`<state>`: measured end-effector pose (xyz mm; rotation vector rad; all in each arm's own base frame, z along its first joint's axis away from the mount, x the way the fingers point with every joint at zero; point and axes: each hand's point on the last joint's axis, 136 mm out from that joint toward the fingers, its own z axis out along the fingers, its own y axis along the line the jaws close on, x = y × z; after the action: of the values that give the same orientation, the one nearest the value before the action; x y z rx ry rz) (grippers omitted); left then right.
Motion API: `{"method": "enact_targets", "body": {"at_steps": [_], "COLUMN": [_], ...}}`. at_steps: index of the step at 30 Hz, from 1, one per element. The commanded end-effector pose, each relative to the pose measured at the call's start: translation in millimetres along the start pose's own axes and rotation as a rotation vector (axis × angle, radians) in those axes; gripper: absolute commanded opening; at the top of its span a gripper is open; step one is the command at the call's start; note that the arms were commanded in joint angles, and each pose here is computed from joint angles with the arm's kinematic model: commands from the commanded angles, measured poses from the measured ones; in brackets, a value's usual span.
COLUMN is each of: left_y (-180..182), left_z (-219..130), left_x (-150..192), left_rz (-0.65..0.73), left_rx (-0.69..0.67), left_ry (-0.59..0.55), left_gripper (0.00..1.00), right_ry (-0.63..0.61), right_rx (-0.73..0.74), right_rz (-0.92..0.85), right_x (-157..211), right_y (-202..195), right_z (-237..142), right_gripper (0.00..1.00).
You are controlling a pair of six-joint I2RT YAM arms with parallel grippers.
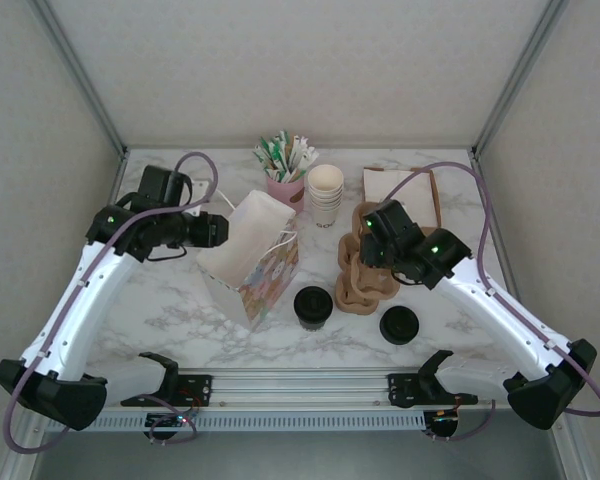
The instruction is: Pack the takeout coffee
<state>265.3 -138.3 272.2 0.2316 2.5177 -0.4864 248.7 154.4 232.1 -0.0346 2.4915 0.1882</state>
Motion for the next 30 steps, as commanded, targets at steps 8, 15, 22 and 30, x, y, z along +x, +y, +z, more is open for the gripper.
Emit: {"method": "enact_targets", "body": {"at_steps": [8, 15, 22, 30], "left_y": [4.6, 1.2, 9.9, 14.1], "left_z": [-3.1, -10.8, -19.2, -44.3], "left_x": [7.1, 0.7, 14.7, 26.0], "left_rz": [-0.058, -0.161, -0.319, -0.384], "left_rx": [-0.058, -0.057, -0.137, -0.204], "left_ry": [-0.005, -0.081, -0.094, -0.190], "left_gripper": [0.18, 0.05, 0.02, 0.02], "right_ry": [-0.050, -0.087, -0.118, -0.161], "right_rx": [-0.040, -0.073, -0.155, -0.216], "right_rz": [-0.031, -0.045, -0.057, -0.077], "right_x": [-18.6, -36.5, -56.3, -75.8], "right_y": [9.8, 19.3, 42.2, 66.0], "right_z": [-18.2, -31.9, -43.5, -63.0], "right_gripper": [0.36, 0.35, 0.35, 0.35]}}
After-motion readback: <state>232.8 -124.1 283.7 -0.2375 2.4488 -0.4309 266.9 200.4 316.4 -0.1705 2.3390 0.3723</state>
